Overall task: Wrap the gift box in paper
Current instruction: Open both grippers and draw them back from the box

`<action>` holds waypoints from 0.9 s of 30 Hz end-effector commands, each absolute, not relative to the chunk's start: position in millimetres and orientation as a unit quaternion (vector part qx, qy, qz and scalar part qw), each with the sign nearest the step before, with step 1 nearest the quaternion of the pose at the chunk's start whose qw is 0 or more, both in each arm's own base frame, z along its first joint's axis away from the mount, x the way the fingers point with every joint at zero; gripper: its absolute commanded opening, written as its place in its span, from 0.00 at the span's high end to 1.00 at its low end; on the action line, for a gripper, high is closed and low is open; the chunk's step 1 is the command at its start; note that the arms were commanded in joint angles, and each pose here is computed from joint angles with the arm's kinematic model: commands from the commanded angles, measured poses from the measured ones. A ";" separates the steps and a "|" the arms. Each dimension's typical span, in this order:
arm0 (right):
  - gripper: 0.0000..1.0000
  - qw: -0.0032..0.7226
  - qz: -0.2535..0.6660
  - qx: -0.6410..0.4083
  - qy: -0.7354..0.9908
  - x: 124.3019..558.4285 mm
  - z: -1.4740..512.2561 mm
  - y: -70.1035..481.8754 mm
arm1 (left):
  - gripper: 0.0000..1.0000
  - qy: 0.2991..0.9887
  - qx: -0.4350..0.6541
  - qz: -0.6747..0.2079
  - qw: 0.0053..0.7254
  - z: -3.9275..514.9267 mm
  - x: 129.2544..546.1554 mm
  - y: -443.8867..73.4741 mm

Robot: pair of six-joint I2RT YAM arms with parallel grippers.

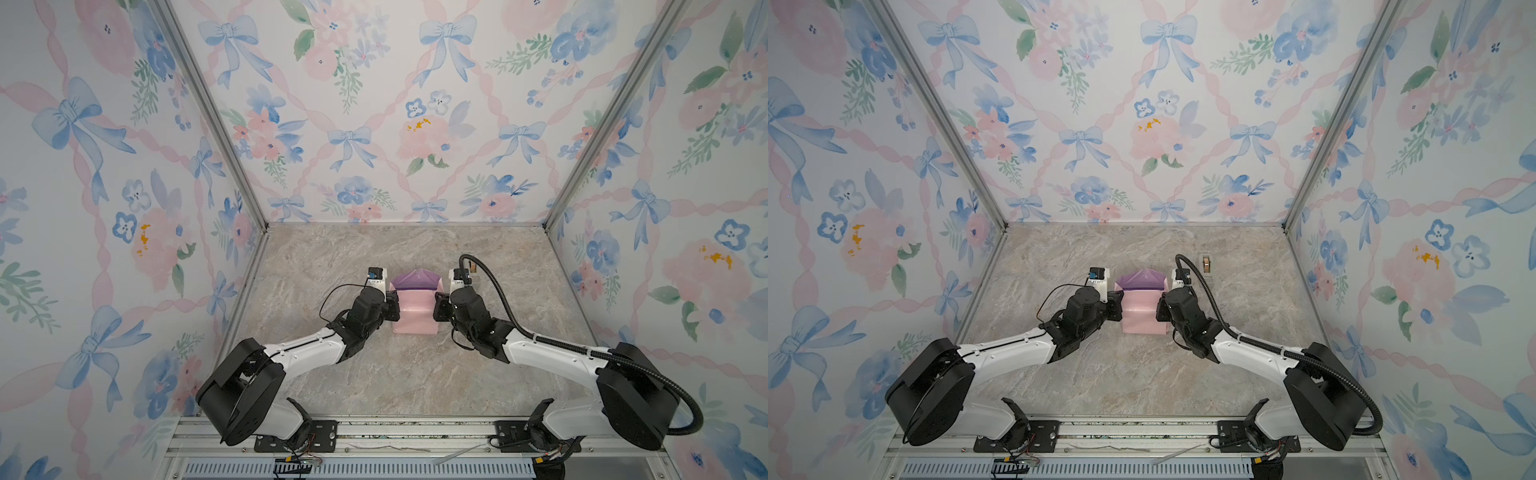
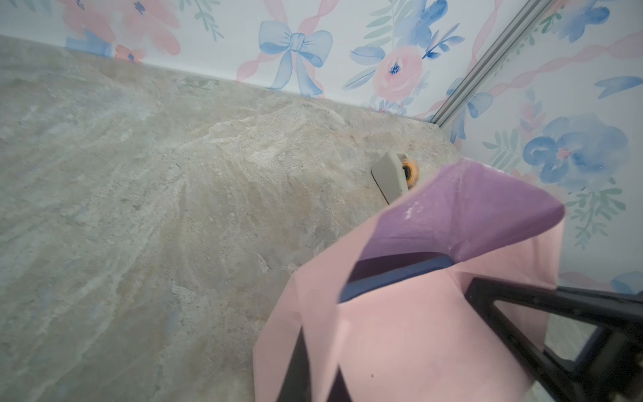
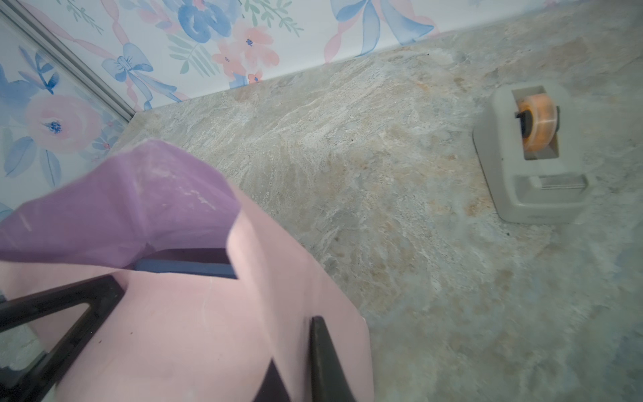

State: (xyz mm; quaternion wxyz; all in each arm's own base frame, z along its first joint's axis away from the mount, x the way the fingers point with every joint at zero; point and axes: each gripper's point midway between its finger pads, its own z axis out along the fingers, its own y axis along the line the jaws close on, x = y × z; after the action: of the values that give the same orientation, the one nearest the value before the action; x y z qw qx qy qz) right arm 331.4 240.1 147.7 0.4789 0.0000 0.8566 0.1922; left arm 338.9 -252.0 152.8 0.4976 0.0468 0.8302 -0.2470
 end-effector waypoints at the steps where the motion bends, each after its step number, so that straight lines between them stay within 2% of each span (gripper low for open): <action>1: 0.90 0.433 0.179 -0.033 0.883 311.8 117.5 245.2 | 1.00 0.823 0.063 -0.273 0.494 160.8 336.4 -267.4; 6: 0.90 0.435 0.179 -0.033 0.882 312.2 119.2 245.1 | 1.00 0.821 0.062 -0.274 0.497 164.2 336.2 -267.1; 8: 0.88 0.437 0.183 -0.034 0.880 311.8 122.3 245.3 | 0.83 0.817 0.063 -0.276 0.502 169.0 335.8 -266.3; 15: 0.63 0.468 0.221 -0.056 0.854 303.4 163.8 247.6 | 0.51 0.803 0.059 -0.272 0.527 198.1 330.1 -251.1; 21: 0.58 0.499 0.243 -0.081 0.828 290.0 203.8 238.3 | 0.41 0.798 0.035 -0.263 0.541 217.9 325.5 -219.5; 27: 0.54 0.498 0.240 -0.066 0.831 288.7 219.0 213.4 | 0.37 0.817 -0.005 -0.251 0.518 200.3 328.6 -182.0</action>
State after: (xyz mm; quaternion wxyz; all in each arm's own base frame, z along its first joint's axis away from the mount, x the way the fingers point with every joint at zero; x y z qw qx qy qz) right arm 290.3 226.6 231.5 0.5216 -0.0612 0.8100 0.2611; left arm 333.4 -194.3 232.0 0.5578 0.0029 0.7868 -0.2642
